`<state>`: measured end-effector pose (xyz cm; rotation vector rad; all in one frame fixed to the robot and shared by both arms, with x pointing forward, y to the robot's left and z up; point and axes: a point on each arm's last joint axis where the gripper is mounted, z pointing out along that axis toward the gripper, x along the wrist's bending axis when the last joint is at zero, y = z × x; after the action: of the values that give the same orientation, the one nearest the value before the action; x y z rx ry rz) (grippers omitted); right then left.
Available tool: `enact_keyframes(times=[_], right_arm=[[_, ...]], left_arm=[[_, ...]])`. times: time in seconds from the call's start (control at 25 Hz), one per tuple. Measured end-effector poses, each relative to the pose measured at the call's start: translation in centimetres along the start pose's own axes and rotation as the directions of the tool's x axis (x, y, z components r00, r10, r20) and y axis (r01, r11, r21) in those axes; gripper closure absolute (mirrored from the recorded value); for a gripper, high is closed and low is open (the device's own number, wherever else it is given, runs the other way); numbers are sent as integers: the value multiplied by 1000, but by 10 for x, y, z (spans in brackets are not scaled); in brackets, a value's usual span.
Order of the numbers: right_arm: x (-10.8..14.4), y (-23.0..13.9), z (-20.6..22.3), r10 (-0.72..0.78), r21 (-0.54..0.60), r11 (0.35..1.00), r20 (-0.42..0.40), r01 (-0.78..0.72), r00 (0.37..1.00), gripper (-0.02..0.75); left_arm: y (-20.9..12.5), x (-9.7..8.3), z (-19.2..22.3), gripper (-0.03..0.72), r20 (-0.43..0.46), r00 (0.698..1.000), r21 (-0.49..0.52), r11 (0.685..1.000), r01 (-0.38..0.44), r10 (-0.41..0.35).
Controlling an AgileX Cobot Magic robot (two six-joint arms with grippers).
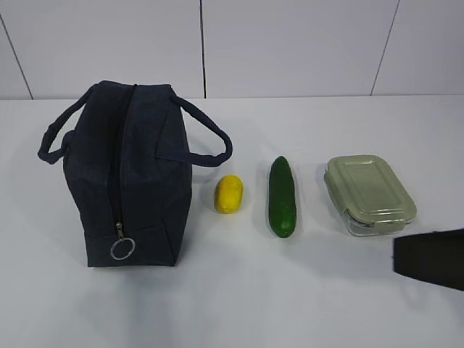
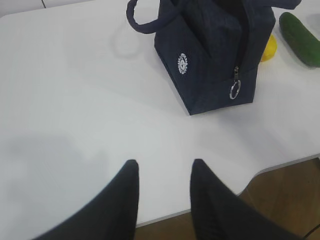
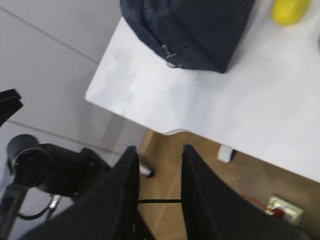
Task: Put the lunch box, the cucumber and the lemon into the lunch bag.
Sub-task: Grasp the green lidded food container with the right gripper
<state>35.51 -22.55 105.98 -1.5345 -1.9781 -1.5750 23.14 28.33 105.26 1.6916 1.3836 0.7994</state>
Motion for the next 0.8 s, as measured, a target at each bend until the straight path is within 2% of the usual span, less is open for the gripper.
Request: enact_keyframes(times=[0.16, 0.32, 0.56, 0.8], right_arm=[[-18, 20, 22, 14, 95, 995, -80, -6, 997, 514], [-28, 57, 33, -34, 131, 990, -131, 52, 991, 514], [-84, 112, 22, 31, 38, 999, -20, -30, 999, 514], [-129, 128, 2, 77, 22, 997, 93, -79, 993, 514]], left_arm=[[0, 0, 0, 450, -2, 1000, 1, 1000, 0, 0], [0, 0, 0, 450, -2, 1000, 1, 1000, 0, 0], [0, 0, 0, 450, -2, 1000, 1, 1000, 0, 0], [0, 0, 0, 450, -2, 1000, 1, 1000, 0, 0]])
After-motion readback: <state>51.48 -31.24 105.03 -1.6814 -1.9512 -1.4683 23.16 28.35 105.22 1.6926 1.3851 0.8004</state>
